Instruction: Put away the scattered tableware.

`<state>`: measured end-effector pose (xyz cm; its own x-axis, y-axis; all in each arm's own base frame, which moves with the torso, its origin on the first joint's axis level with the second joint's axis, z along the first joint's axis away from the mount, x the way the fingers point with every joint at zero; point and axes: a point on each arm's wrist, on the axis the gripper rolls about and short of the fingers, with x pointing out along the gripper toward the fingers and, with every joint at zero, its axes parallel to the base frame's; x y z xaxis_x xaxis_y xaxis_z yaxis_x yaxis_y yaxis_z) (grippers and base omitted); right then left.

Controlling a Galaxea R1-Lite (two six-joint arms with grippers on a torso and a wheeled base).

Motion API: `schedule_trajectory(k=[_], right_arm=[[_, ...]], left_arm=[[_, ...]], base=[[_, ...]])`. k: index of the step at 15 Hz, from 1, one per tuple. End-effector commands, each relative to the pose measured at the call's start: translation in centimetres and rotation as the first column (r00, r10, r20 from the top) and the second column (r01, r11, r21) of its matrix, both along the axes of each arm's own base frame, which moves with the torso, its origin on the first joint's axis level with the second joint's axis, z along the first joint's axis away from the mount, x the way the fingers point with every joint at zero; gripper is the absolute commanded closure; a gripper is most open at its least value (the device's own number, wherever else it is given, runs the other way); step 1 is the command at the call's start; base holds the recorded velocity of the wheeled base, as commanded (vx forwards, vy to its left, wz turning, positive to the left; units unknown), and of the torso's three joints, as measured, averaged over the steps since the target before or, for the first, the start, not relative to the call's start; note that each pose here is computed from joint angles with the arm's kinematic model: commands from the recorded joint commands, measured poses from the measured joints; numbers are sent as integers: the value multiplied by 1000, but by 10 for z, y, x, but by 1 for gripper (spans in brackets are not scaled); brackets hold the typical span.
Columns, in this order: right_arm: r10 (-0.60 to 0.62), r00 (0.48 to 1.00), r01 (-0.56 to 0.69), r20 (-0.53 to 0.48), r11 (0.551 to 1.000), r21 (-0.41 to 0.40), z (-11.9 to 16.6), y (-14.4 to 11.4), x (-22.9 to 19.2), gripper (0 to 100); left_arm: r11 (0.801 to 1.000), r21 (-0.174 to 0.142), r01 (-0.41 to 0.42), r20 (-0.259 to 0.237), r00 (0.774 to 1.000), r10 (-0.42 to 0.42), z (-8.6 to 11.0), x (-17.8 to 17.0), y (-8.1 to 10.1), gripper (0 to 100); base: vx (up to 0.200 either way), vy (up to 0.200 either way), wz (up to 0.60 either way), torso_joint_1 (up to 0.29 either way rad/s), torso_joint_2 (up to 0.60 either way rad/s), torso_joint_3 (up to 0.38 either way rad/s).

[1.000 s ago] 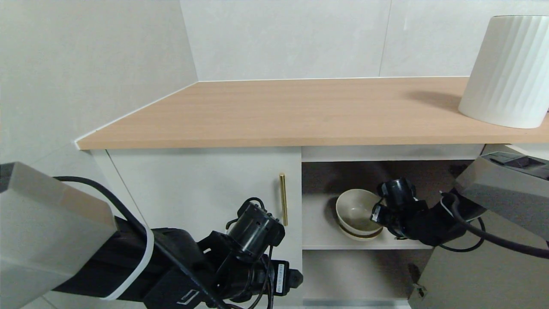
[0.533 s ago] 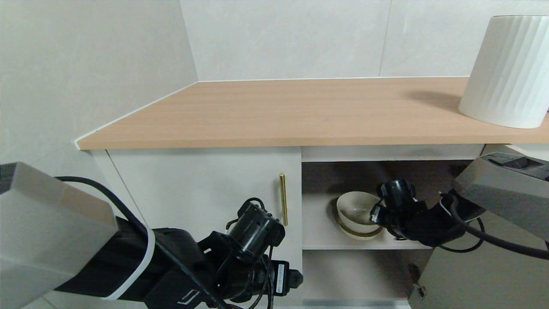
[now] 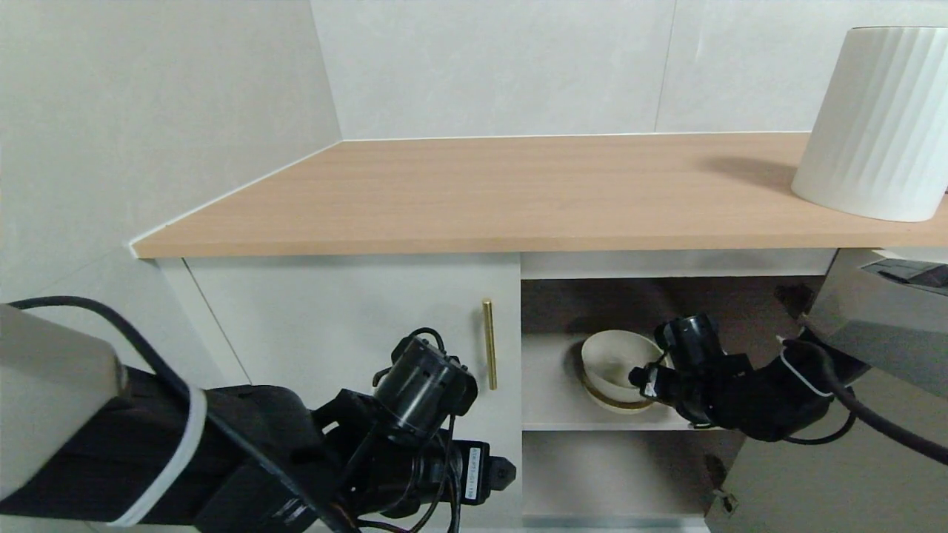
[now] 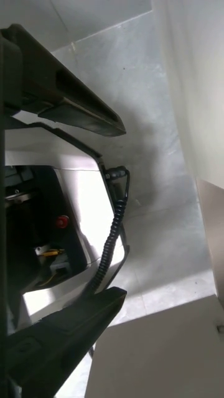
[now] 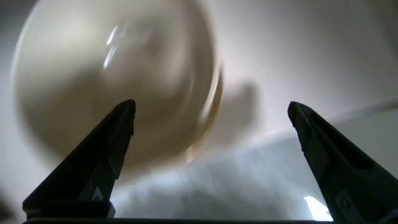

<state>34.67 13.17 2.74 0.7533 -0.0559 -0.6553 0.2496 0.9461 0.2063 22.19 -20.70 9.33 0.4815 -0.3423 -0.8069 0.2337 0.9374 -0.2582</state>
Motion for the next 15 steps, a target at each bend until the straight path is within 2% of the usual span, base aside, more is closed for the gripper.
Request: schedule_trajectory(k=[1, 3, 4, 5, 7, 9, 10, 12, 15], right_arm=[[160, 987, -160, 14, 987, 4, 33, 2, -37, 0], [256, 966, -256, 34, 967, -7, 53, -5, -56, 0], [290, 956, -289, 46, 957, -30, 69, -9, -70, 0], [299, 953, -297, 45, 954, -38, 73, -10, -74, 0], [386, 922, -385, 18, 922, -50, 119, -15, -121, 0], [406, 913, -403, 48, 914, -52, 149, -23, -142, 0], [420, 907, -418, 39, 907, -48, 172, -37, -174, 0], [420, 907, -421, -15, 906, -42, 171, -45, -187, 0], [393, 919, -394, -29, 919, -29, 165, -46, -191, 0]], left_arm=[[998, -58, 12, 88, 996, -7, 42, -14, 17, 0], [996, -91, 17, 131, 991, -5, 65, -26, 29, 0], [995, -102, 9, 149, 989, 7, 78, -35, 42, 0], [995, -104, 6, 151, 988, 10, 80, -38, 45, 0], [991, -137, -1, 206, 978, 29, 98, -59, 72, 0], [992, -124, -22, 238, 970, 51, 100, -63, 88, 0], [994, -78, -81, 273, 957, 99, 95, -70, 112, 0], [992, -73, -100, 286, 951, 117, 94, -77, 120, 0], [989, -81, -121, 294, 945, 140, 94, -79, 126, 0]], base=[[0, 0, 0, 0, 0, 0], [0, 0, 0, 0, 0, 0], [0, 0, 0, 0, 0, 0], [0, 0, 0, 0, 0, 0], [0, 0, 0, 0, 0, 0], [0, 0, 0, 0, 0, 0], [0, 0, 0, 0, 0, 0], [0, 0, 0, 0, 0, 0], [0, 0, 0, 0, 0, 0]])
